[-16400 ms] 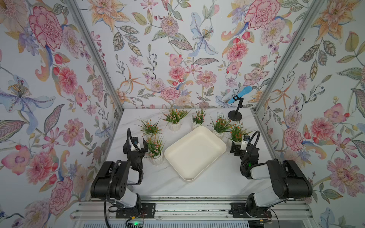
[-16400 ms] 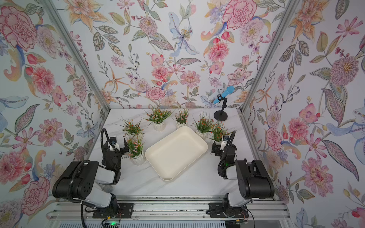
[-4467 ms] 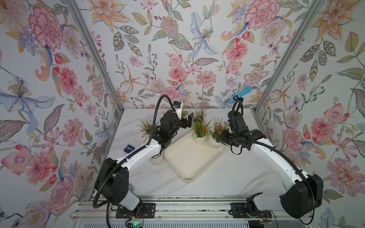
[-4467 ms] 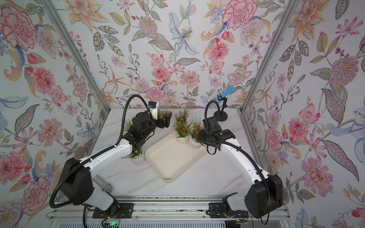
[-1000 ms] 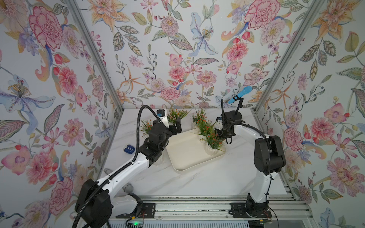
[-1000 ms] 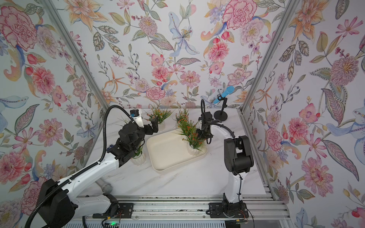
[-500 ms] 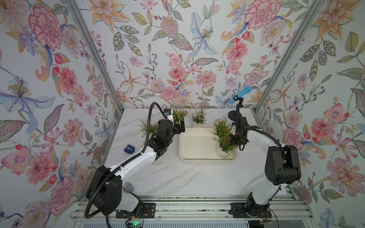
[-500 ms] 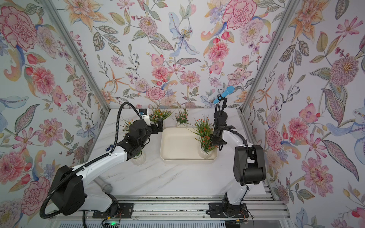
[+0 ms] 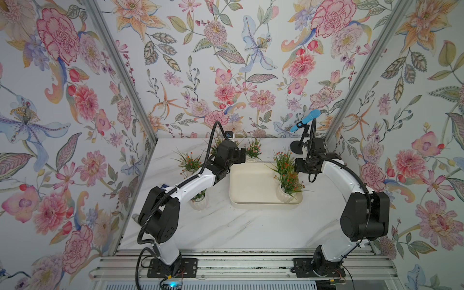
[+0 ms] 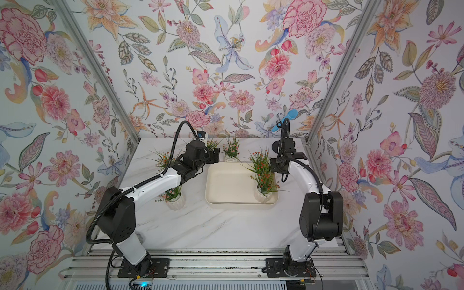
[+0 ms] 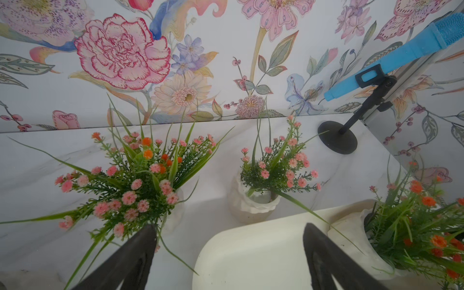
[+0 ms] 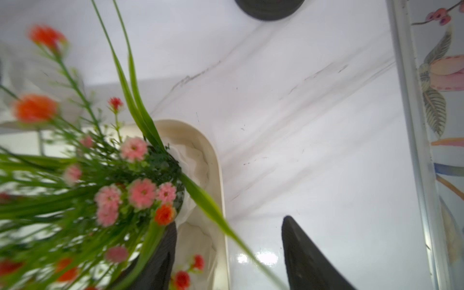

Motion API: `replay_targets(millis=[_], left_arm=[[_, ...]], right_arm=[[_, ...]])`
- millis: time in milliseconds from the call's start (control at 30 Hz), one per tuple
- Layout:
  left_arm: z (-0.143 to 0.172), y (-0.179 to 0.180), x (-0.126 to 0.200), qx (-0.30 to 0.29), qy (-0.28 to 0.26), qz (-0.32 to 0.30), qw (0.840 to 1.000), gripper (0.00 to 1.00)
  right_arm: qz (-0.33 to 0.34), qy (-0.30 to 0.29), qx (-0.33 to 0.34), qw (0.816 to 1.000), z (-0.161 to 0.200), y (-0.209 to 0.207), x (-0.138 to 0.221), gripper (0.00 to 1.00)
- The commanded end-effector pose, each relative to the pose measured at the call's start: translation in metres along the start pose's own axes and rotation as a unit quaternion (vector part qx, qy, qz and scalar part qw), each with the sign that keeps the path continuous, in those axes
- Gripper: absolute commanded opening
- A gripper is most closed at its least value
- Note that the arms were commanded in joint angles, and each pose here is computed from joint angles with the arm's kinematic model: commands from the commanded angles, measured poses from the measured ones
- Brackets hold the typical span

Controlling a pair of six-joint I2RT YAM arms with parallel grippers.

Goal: Put the potted gypsophila into the storage box
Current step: Adjust the storage box at the center of the board, then pick up the baby's breath potted plant from the center of the board.

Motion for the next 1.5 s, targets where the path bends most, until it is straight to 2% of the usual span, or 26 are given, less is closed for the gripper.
replay_targets(millis=[0,200,267,467,667,867,1067,1467], left_arm=[[0.015,-0.012,-0.008,-0.002,0.052,0.028,0.998,0.89],[0.026,-0.022,-0.023,-0.011,0.1,0.048,0.994,0.86],[0.031,-0.025,-0.027,-0.009,0.116,0.057,0.992,0.85],[0.039,-0.029,-0.042,-0.014,0.15,0.058,0.987,0.83],[0.042,-0.04,-0.072,-0.012,0.181,0.07,0.981,0.76],[0.044,-0.034,-0.09,-0.022,0.194,0.046,0.98,0.7],[0.059,-0.024,-0.104,-0.023,0.21,0.028,0.977,0.64],[0.057,-0.005,-0.131,0.012,0.187,0.018,0.982,0.58]], right_arm=[[-0.012,-0.07,-0.058,0.996,-0.03,0.007,0.044,0.75],[-0.048,-0.159,-0.073,0.983,-0.048,0.034,0.093,0.94],[-0.065,-0.181,-0.071,0.979,-0.05,0.041,0.107,0.97],[-0.093,-0.203,-0.062,0.973,-0.05,0.047,0.13,0.98],[-0.113,-0.207,-0.057,0.97,-0.043,0.047,0.144,0.99],[-0.116,-0.218,-0.059,0.967,-0.034,0.038,0.158,1.0],[-0.114,-0.218,-0.052,0.968,-0.018,0.028,0.162,1.0],[-0.112,-0.205,-0.068,0.97,0.011,0.011,0.157,1.0]])
Point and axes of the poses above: each gripper's point midway between its finger pads, its own x axis back along the fingers, its own y axis along the line the jaws close on, z = x × y, the point moved 4 cm from there along x, back along the fingers, and after that the axes turned 15 degrees about -x, right-handed, at the moved point
